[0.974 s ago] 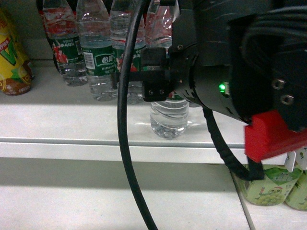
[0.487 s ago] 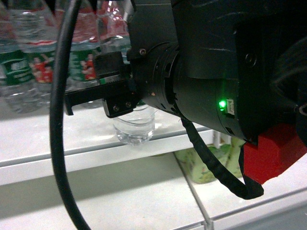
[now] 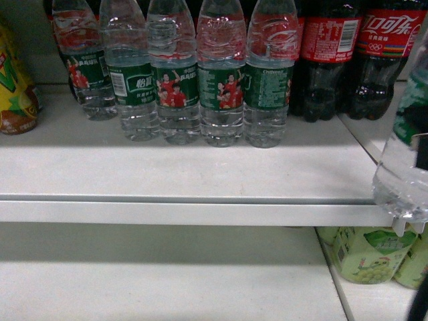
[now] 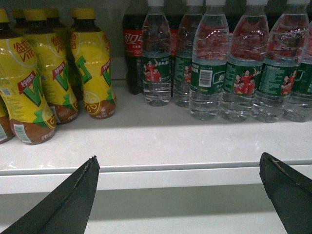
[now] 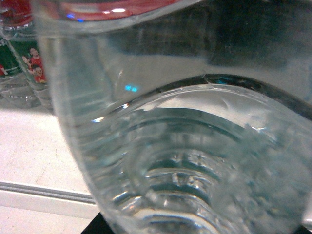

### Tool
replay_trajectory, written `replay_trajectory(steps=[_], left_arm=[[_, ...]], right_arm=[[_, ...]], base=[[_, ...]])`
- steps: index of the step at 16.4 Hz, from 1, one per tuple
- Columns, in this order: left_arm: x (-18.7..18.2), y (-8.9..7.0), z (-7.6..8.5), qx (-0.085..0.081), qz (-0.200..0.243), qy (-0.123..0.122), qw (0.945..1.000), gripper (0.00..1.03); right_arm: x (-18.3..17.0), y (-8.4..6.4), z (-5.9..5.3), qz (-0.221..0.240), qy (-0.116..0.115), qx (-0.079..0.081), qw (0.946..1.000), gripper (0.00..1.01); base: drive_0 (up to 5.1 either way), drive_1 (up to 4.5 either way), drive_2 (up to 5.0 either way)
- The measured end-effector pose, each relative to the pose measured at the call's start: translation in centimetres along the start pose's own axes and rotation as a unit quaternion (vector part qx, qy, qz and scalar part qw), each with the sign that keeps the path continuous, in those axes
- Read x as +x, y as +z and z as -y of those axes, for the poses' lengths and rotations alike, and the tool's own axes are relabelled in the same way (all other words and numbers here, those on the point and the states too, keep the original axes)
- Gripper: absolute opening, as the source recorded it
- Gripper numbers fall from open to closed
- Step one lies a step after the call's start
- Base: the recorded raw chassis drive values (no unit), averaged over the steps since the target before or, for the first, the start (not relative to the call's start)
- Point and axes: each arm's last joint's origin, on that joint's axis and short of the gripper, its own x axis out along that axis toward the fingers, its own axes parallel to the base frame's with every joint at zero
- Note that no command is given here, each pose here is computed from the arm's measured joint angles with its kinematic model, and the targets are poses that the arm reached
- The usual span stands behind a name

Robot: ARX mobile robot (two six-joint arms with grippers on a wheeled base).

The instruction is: Move water from second to third shelf

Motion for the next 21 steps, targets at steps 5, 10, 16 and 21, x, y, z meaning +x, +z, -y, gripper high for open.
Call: replay_trajectory(steps=[5, 10, 16, 21], left_arm=[[0.0, 0.0, 0.0, 0.000, 0.000, 0.000, 1.0000, 0.98], [0.0, 0.0, 0.0, 0.000, 0.000, 0.000, 1.0000, 0.98], [0.0, 0.0, 0.0, 0.000, 0.000, 0.000, 1.0000, 0.98], [0.0, 0.0, 0.0, 0.000, 0.000, 0.000, 1.0000, 0.98]], right_arm=[[-5.9, 0.0, 5.0, 0.013, -0.034, 0.022, 0.9991, 0.39], [-12.1, 1.1, 7.9, 0.056, -0.044, 0.047, 0.9964, 0.39], [-13.9, 1.2, 6.3, 0.058, 0.014, 0.061, 0.9964, 0.39], [-14.4, 1.5, 4.3, 0.069, 0.071, 0.052, 0.9938, 0.39]], base=[[0.0, 0.00, 0.0], [0.0, 0.00, 0.0], [0.0, 0.00, 0.0], [0.0, 0.00, 0.0]])
